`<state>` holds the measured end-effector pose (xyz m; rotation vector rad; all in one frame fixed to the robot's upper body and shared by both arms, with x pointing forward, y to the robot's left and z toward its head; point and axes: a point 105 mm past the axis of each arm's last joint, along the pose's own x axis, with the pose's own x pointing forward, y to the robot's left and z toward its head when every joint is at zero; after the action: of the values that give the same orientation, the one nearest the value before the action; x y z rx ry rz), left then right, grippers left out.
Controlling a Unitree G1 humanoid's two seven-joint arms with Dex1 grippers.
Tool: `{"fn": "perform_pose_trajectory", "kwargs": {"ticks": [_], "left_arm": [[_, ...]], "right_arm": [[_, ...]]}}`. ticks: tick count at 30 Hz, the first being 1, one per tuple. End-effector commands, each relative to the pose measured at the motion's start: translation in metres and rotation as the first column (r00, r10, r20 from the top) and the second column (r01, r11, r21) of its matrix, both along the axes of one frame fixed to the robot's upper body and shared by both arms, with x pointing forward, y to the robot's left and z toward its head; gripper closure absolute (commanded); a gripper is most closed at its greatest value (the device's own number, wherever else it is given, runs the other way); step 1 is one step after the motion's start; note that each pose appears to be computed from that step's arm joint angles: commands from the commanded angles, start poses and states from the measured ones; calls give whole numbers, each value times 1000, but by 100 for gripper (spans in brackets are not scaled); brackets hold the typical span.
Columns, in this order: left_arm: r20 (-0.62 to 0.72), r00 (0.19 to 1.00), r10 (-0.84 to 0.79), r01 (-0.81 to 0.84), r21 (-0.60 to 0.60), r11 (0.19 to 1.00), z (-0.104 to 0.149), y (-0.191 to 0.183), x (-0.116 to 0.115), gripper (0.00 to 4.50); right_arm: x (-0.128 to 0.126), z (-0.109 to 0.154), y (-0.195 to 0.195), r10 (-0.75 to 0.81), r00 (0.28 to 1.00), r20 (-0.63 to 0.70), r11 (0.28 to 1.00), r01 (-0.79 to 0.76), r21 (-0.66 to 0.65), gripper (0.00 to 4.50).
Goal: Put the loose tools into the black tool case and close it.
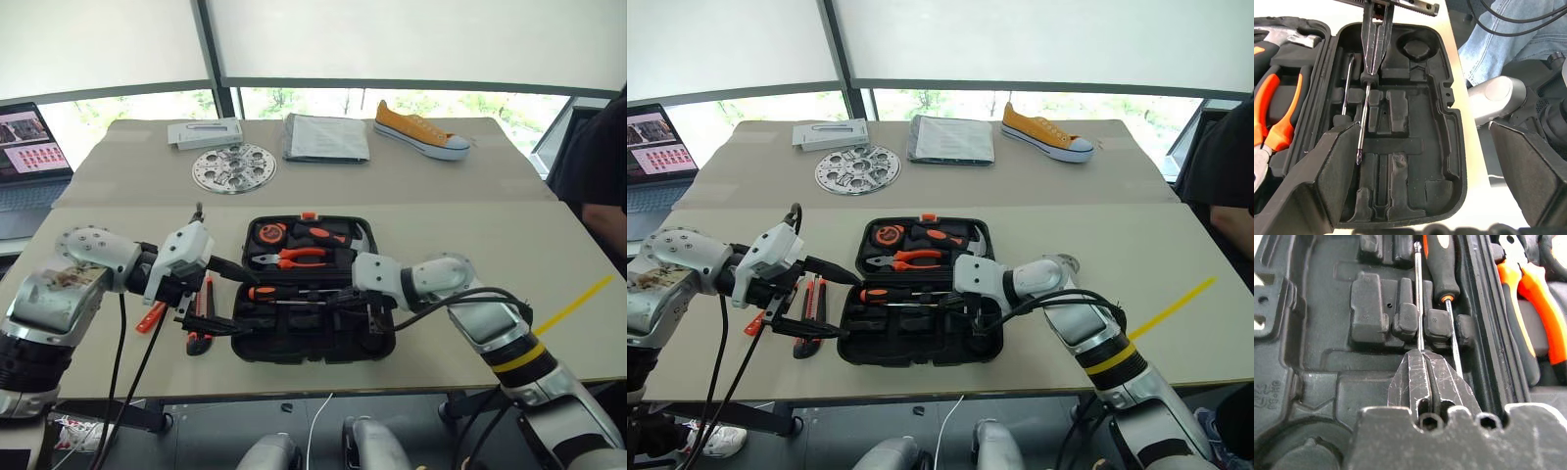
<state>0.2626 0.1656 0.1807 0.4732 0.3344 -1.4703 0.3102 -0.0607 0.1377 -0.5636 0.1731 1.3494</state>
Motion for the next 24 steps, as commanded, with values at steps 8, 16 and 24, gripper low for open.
{"fn": "perform_pose_trajectory", "kwargs": {"ticks": [8, 16, 24], "left_arm": [[58, 760, 647, -646, -40, 763, -14, 105, -17, 0], [43, 510, 859, -858, 100, 504, -53, 172, -79, 0], [55, 499, 865, -856, 188, 482, -54, 164, -35, 0]], "right_arm": [[-43, 97, -40, 36, 999, -39, 952, -23, 306, 132], [-61, 95, -48, 82, 996, -40, 963, -69, 259, 4], [-63, 95, -45, 84, 996, -14, 967, -78, 244, 4]]}}
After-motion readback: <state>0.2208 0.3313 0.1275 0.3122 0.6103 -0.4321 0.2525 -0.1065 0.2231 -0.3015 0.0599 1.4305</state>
